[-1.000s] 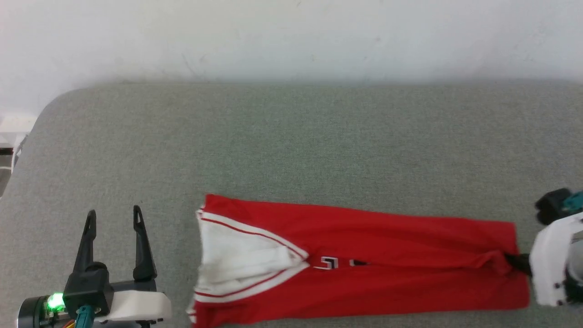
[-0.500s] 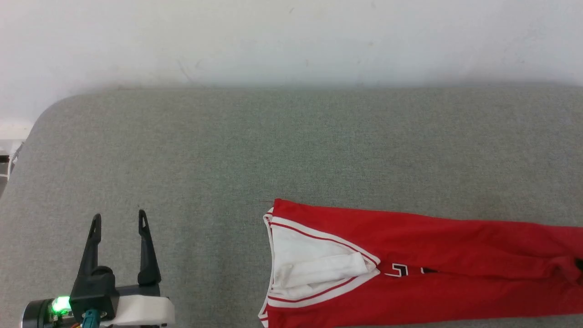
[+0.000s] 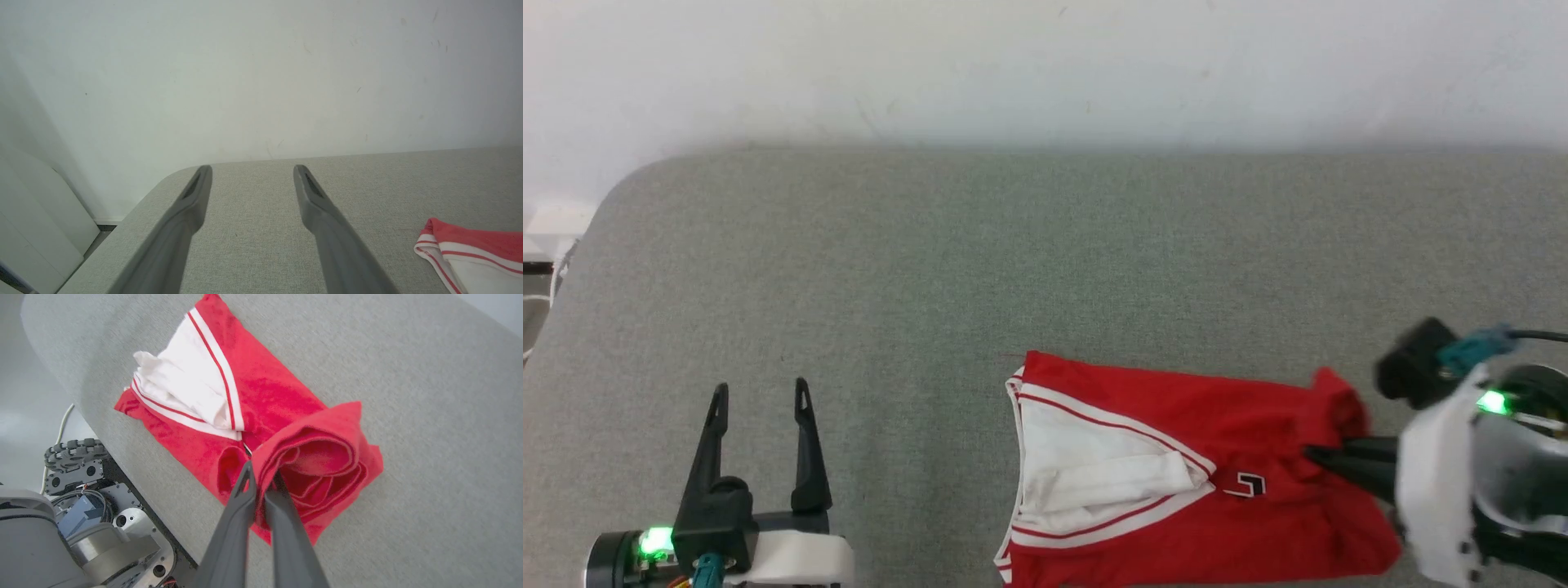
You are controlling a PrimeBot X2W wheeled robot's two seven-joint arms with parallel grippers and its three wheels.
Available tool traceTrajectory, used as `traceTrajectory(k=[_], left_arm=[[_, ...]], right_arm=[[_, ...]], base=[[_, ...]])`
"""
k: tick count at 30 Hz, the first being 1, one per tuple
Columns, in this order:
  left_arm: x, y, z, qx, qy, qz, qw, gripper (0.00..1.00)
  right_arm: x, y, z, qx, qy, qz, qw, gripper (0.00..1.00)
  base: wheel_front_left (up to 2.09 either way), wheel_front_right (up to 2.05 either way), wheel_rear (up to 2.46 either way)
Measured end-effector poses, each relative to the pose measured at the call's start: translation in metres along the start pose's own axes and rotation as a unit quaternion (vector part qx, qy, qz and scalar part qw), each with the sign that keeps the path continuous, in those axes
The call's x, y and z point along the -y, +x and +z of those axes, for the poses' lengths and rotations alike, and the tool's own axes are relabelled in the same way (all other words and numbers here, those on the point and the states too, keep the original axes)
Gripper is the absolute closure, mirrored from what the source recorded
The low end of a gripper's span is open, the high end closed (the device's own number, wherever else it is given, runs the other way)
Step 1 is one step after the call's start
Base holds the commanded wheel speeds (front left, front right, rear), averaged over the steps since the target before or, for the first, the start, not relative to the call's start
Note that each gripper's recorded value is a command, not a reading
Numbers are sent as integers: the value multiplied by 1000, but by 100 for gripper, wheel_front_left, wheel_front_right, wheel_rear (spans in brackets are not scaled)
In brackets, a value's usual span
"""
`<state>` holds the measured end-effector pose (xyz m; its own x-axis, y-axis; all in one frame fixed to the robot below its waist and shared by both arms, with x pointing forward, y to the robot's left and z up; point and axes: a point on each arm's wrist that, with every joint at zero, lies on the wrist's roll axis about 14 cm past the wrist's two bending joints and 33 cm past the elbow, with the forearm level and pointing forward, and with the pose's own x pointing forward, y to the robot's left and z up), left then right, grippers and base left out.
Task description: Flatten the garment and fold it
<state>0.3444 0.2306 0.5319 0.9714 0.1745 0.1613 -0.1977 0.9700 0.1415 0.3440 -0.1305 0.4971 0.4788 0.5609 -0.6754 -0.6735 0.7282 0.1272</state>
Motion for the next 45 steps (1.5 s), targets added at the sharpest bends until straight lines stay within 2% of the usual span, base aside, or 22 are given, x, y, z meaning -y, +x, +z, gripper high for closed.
traceTrajectory(k=[6,13,17,23,26,27,28,29,34,39,42,45], left_arm=[[4,6,-4,-5,-2,-4,1000,0],[3,11,-9,-12,-2,2,1000,0],[3,11,-15,-23,-3,7,1000,0],[2,15,-22,-33,-3,12,999,0],[1,16,-25,-36,-1,14,999,0],[1,16,-26,-38,-1,14,999,0],[1,16,-26,-39,-1,14,999,0],[1,16,-27,-39,-1,15,999,0],[1,13,-25,-37,-2,13,999,0],[0,4,-26,-40,-2,10,999,0],[1,2,-24,-38,-4,8,999,0],[6,2,-19,-30,-7,-1,1000,0]], right_arm=[[-44,42,41,19,-53,73,996,100],[-75,100,53,-9,-76,123,989,100],[-76,131,41,-45,-81,124,988,100],[-75,167,1,-113,-76,123,983,100],[-80,175,-5,-120,-77,129,981,100],[-80,176,-5,-117,-82,130,981,72],[-81,177,-4,-113,-84,130,981,19],[-81,176,-3,-107,-84,131,982,0],[-79,165,20,-27,-93,124,988,0],[-43,127,74,110,-104,70,986,0],[-15,93,109,203,-102,21,974,0],[18,52,136,290,-104,-43,950,0]], base=[[0,0,0],[0,0,0],[0,0,0],[0,0,0],[0,0,0],[0,0,0],[0,0,0],[0,0,0],[0,0,0],[0,0,0],[0,0,0],[0,0,0]])
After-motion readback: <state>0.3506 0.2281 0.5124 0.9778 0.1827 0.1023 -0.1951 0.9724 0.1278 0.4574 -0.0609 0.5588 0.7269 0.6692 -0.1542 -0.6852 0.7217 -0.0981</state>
